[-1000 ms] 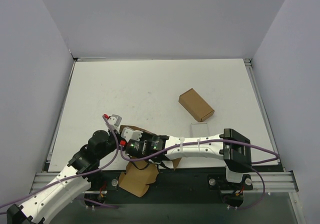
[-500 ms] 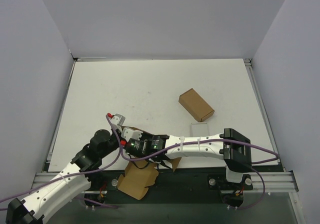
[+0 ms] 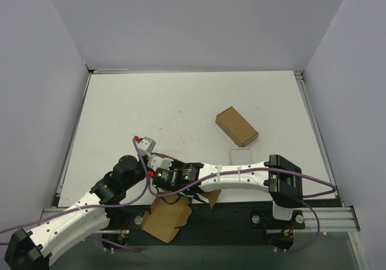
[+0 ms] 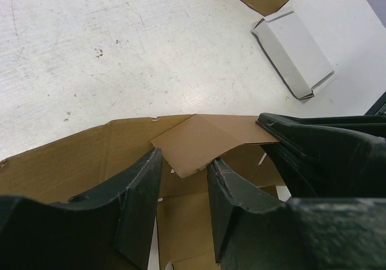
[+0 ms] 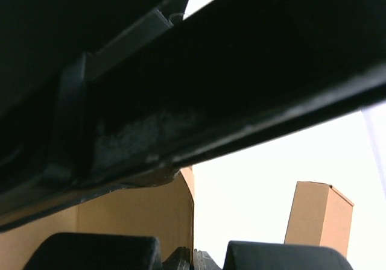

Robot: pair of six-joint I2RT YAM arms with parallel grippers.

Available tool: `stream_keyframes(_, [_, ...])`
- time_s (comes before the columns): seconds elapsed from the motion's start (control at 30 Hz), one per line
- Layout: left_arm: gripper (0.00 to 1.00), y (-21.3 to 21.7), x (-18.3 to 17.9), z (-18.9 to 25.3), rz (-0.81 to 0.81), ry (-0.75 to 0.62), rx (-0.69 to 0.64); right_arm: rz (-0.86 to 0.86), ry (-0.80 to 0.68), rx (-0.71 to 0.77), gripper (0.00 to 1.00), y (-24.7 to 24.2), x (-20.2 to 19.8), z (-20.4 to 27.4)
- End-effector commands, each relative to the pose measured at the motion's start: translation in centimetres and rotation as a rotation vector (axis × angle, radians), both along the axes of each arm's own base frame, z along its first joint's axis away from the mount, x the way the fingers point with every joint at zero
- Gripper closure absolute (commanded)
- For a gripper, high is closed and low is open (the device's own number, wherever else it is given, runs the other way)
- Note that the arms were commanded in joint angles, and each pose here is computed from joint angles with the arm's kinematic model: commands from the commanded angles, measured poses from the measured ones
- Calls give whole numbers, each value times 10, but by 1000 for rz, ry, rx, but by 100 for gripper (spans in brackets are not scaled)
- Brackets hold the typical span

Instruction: Fold the paper box

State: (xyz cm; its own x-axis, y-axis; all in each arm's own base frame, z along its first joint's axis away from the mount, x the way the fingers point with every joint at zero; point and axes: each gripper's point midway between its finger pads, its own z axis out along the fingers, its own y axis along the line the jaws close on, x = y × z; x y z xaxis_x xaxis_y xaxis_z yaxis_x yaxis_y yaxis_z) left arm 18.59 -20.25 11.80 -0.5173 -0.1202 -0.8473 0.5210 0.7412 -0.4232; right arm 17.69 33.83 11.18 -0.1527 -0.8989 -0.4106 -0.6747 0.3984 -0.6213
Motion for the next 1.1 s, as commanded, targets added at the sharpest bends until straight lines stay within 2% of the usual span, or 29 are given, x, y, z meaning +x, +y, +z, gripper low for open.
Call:
stream_keyframes(0.0, [55,-27,-8,30,-151,-158,-25,32,21,-8,100,11,-3,-8])
stream_keyframes(0.03, [55,-25,-8,26,-146,-147,-7,28,20,-10,100,10,-2,-8])
stream_keyframes(0.1, [40,-21,-8,24,-118,-151,22,25,19,-4,100,8,-2,-6])
stream_keyframes(0.17, [30,-13,-6,20,-77,-158,47,26,34,4,100,6,-2,-6])
stream_keyframes(0.3, [30,-13,-10,31,-96,-214,10,50,52,2,100,6,-4,-8])
stream_keyframes(0.47, [32,-31,-24,33,-223,-243,-21,59,66,6,100,6,-1,-9])
stream_keyframes(0.73, [44,-48,-32,30,-321,-251,-1,81,74,16,100,9,0,-8])
stream_keyframes(0.8, [44,-49,-32,34,-326,-265,-10,90,87,16,100,7,1,-10])
stream_keyframes(0.83, [41,-48,-32,34,-320,-266,-8,94,89,9,100,5,2,-11])
stream_keyframes(0.9, [29,-42,-28,32,-281,-257,5,70,85,7,100,-3,10,-10])
stream_keyframes(1.07, [23,-20,-14,46,-124,-267,-6,4,42,9,100,-26,38,5])
